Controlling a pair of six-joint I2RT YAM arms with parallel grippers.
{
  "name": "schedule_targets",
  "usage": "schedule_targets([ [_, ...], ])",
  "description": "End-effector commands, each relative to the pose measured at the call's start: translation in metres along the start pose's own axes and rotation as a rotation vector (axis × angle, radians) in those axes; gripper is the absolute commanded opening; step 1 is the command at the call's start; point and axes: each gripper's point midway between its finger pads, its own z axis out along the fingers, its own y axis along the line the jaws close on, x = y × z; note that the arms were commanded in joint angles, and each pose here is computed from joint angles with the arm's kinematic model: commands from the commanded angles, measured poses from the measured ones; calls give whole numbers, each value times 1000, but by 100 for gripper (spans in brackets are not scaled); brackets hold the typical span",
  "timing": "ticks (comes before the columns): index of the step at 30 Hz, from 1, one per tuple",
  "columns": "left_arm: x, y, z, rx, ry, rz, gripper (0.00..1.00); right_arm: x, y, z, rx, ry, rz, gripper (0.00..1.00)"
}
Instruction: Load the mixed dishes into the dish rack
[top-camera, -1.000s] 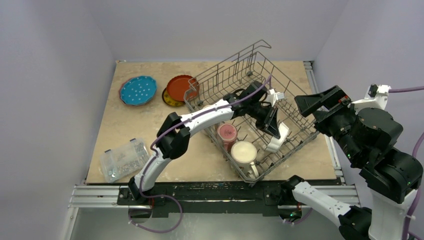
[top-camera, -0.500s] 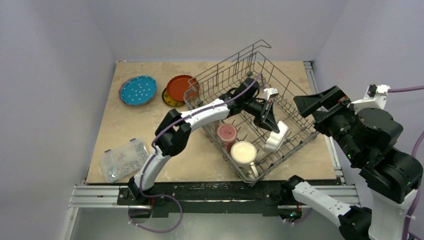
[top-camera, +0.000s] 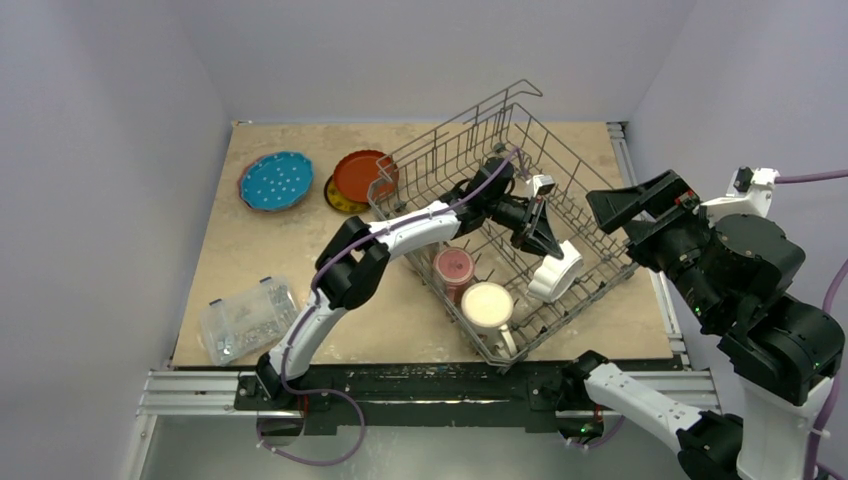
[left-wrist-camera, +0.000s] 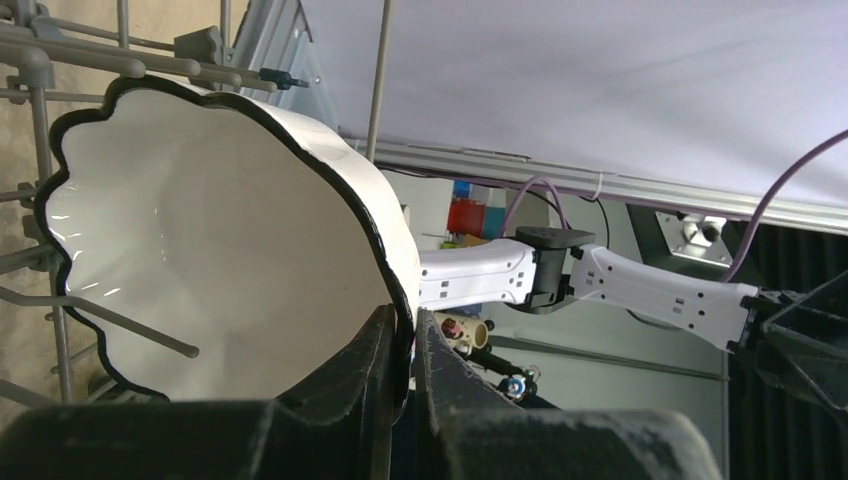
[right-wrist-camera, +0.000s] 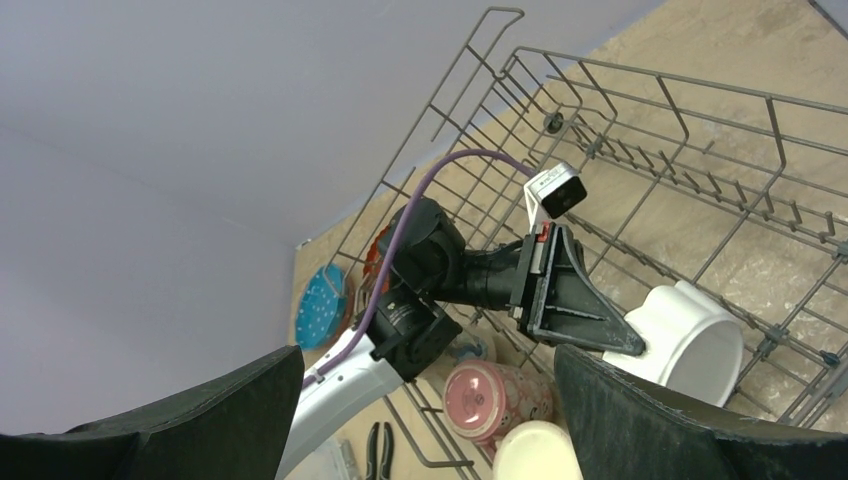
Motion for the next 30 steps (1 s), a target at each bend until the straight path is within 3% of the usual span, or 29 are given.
schedule_targets([
  [1, 50, -164, -39, 172, -5, 347, 0, 1, 9, 9, -16, 7, -6, 98],
  [6, 50, -174, -43, 184, -28, 294, 0, 0, 10, 9, -18, 4, -4, 98],
  [12, 53, -189, -46, 109, -75, 339, 0, 2, 9, 11, -15, 6, 1, 98],
  [20, 45, -221, -61, 216, -160, 369, 0, 7, 7, 14, -9, 16, 0, 98],
  [26, 54, -208, -68, -4, -213, 538, 0, 7, 3, 14, 1, 11, 3, 98],
  [30, 57, -204, -68, 58, -197, 489, 0, 7, 1, 13, 9, 7, 9, 98],
])
